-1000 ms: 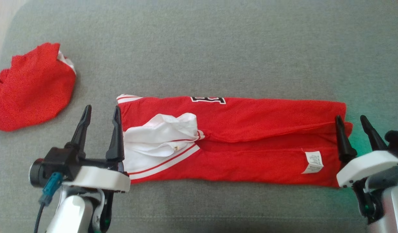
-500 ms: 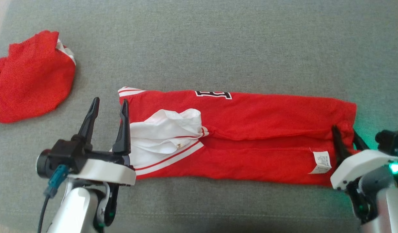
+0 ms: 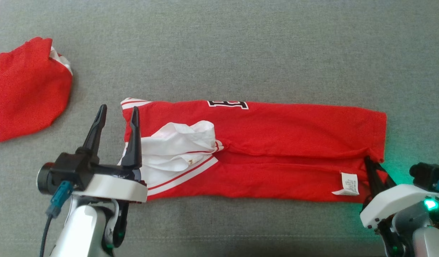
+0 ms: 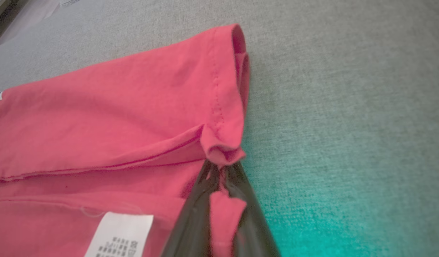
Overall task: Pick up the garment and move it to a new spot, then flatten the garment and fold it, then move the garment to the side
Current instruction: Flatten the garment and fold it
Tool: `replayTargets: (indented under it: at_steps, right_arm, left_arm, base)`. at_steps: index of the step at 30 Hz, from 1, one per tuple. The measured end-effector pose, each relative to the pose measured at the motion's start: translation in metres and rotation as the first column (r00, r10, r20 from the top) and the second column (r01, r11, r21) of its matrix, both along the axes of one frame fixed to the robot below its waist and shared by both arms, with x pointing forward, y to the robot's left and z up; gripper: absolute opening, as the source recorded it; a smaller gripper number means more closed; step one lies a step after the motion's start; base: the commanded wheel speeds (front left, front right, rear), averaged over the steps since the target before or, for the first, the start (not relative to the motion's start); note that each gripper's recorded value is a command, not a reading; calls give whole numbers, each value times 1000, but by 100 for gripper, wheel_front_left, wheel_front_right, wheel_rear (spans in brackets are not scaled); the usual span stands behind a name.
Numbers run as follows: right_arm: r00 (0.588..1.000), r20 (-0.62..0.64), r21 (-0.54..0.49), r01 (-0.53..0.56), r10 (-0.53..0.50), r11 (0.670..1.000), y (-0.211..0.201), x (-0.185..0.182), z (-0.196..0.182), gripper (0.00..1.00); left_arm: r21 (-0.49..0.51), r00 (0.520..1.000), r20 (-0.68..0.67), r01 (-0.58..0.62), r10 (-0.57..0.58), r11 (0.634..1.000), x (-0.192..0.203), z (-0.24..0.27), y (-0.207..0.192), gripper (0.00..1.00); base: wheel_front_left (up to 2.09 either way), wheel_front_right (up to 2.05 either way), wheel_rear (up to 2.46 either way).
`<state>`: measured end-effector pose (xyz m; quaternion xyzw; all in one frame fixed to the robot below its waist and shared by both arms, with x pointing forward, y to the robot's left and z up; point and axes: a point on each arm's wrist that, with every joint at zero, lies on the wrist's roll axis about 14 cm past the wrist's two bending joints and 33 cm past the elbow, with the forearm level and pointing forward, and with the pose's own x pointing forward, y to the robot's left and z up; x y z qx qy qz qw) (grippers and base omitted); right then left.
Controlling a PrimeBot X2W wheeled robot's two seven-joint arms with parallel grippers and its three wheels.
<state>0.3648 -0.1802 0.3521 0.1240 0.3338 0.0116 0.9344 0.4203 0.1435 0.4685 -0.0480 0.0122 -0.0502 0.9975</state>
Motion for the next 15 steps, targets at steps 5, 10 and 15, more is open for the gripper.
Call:
replayTargets:
  at_steps: [5, 10, 15]
  right_arm:
    - [1000, 10, 7, 8, -8, 1000, 0, 1, 1, 0]
    - [999, 41, 12, 23, -24, 1000, -3, 4, 6, 0]
    - [993, 103, -6, 57, -56, 998, -15, 13, 20, 0]
  left_arm:
    - [1, 1000, 5, 1, -1, 1000, 1, 1, 0, 100]
    - [2, 1000, 10, -1, 1, 1000, 1, 3, 0, 100]
    - [-9, 1000, 20, -9, 9, 1000, 1, 6, 1, 100]
  base:
    - [0, 0, 0]
    - [0, 0, 0]
    - [0, 0, 0]
